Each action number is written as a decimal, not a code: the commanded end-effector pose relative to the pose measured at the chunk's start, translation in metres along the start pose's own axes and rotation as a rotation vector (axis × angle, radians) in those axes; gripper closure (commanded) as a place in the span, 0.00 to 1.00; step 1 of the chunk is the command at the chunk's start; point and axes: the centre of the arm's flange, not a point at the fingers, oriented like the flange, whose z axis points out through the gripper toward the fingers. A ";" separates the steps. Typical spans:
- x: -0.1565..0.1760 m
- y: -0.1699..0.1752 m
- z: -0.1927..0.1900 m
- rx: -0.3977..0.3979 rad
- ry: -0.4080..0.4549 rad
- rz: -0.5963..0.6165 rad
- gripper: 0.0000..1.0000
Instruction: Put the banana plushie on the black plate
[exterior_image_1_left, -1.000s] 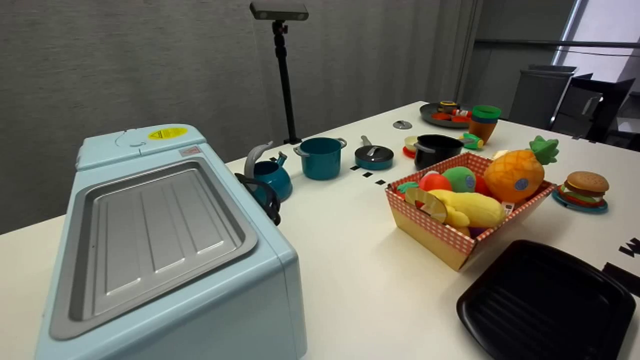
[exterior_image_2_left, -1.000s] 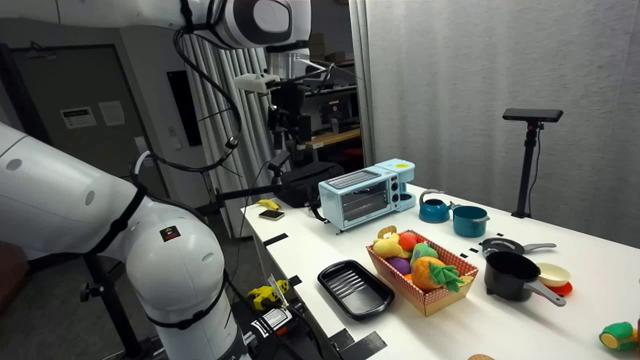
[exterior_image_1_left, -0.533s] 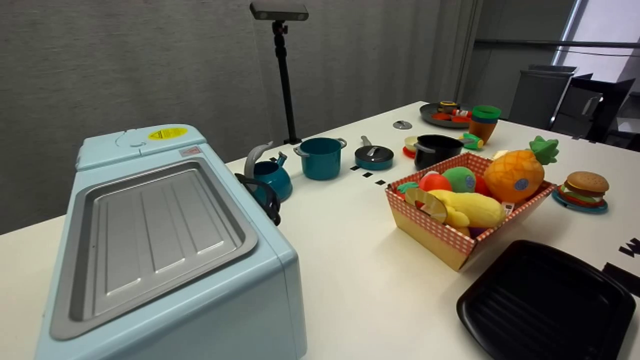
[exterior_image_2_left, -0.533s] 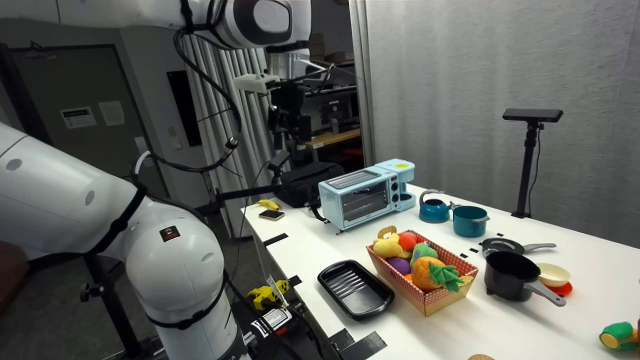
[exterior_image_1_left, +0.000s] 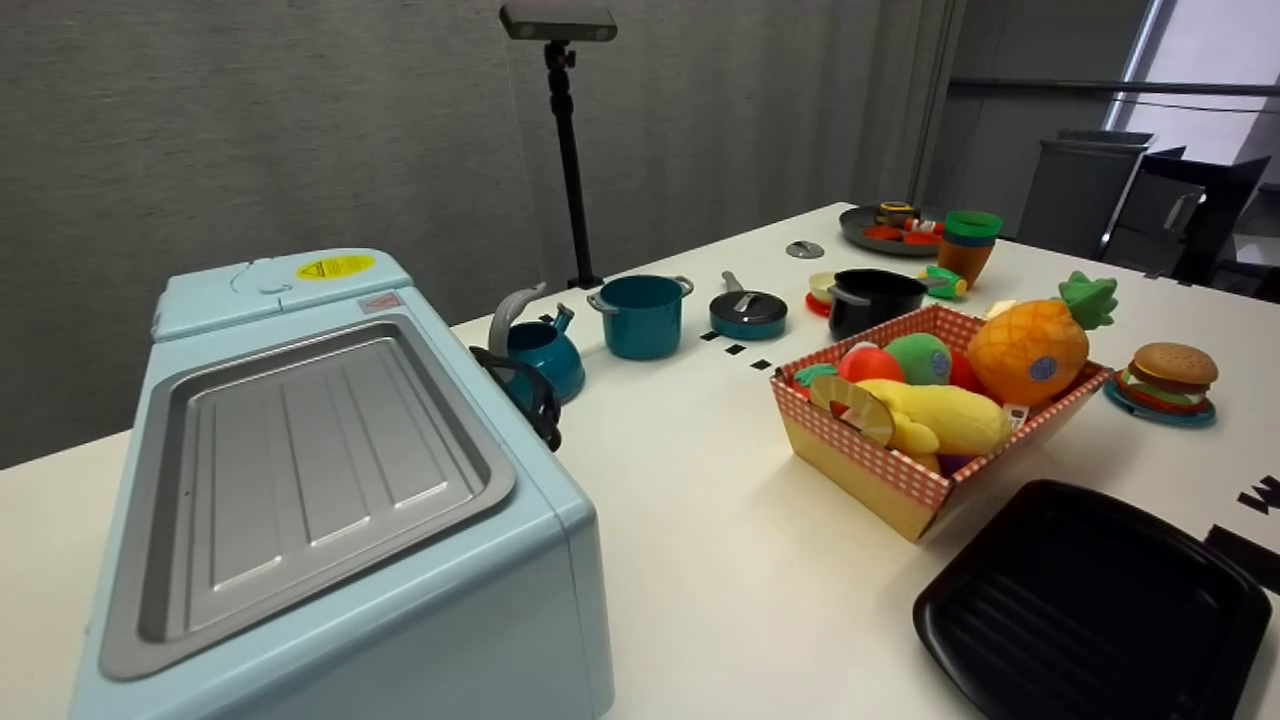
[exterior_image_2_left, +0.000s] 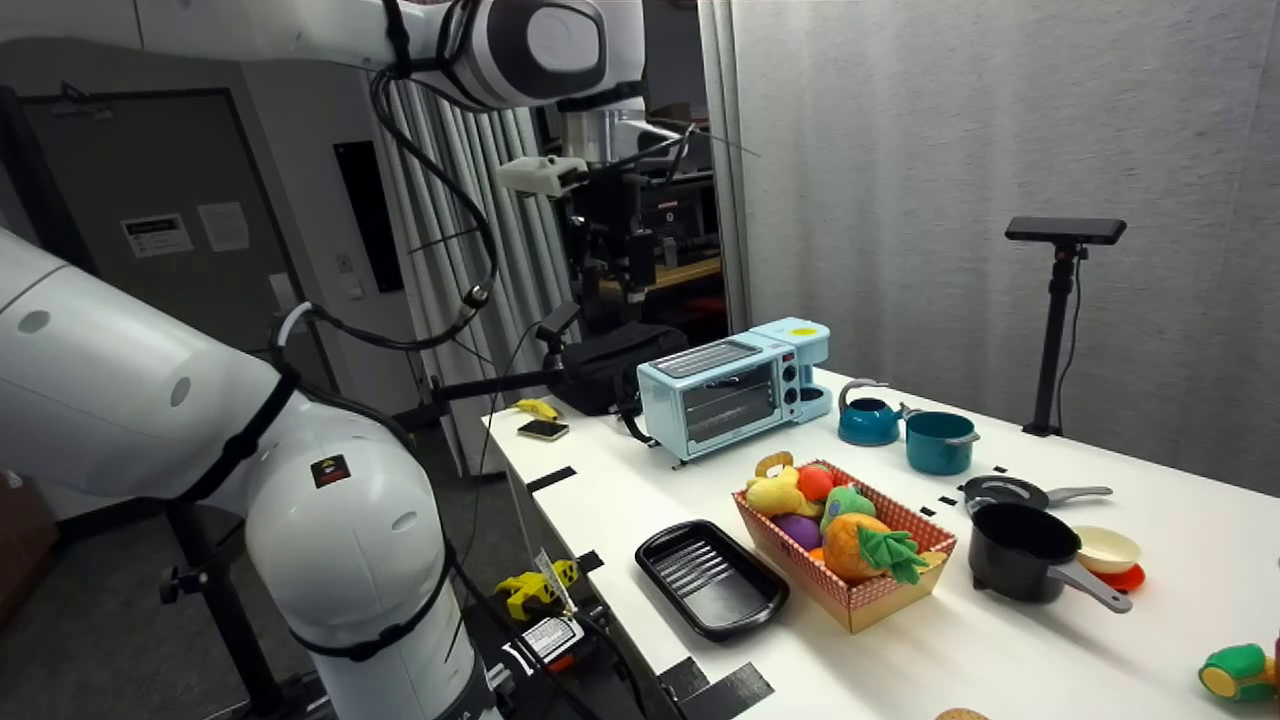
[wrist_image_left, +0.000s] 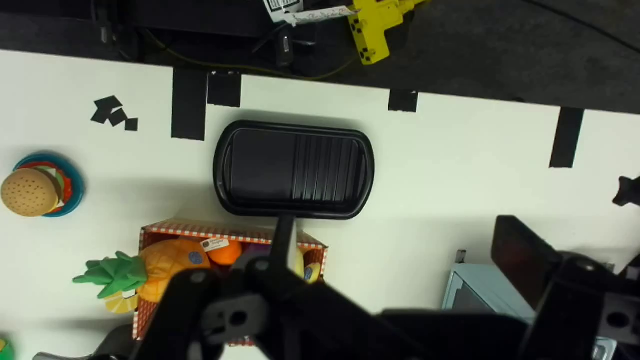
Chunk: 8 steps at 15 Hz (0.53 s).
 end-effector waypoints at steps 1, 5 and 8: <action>0.027 0.017 0.011 -0.017 0.065 0.000 0.00; 0.055 0.031 0.032 -0.036 0.114 0.012 0.00; 0.051 0.026 0.033 -0.035 0.103 0.029 0.00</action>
